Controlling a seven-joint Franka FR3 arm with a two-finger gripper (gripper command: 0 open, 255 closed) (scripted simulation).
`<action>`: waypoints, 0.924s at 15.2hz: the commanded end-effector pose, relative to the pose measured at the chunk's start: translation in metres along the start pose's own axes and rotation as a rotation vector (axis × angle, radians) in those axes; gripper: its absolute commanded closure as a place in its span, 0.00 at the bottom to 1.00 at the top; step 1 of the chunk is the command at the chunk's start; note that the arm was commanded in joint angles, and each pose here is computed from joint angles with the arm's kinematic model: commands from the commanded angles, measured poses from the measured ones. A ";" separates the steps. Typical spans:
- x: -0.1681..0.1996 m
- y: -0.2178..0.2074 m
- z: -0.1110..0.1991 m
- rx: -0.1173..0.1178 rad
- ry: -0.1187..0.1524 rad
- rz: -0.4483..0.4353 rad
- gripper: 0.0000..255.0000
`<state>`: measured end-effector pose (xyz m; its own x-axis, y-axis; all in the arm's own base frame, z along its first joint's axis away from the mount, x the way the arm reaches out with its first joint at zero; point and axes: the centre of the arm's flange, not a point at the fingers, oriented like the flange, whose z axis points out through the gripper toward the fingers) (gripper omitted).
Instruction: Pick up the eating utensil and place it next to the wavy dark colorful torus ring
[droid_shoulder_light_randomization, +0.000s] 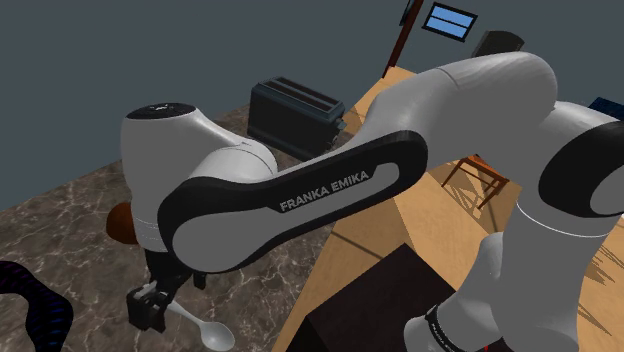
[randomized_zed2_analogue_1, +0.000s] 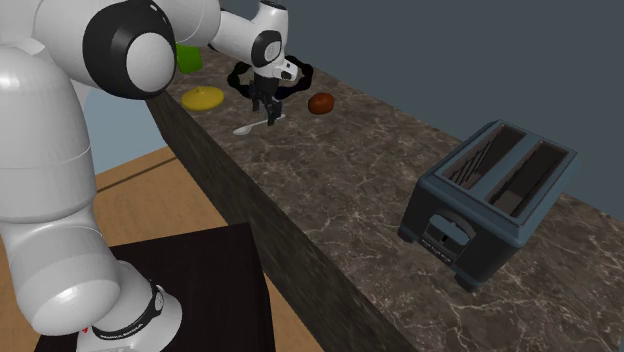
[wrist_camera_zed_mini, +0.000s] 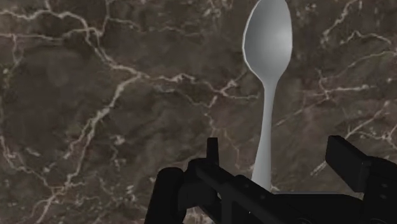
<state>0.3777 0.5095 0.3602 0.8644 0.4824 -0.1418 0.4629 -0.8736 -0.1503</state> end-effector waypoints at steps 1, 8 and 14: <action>0.000 0.000 0.000 0.000 0.000 0.000 0.00; 0.000 0.000 -0.050 0.000 0.000 0.000 0.00; 0.000 0.000 -0.050 0.000 0.000 0.000 0.00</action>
<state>0.3876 0.5063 0.4091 0.8644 0.4824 -0.1417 0.4629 -0.8736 -0.1503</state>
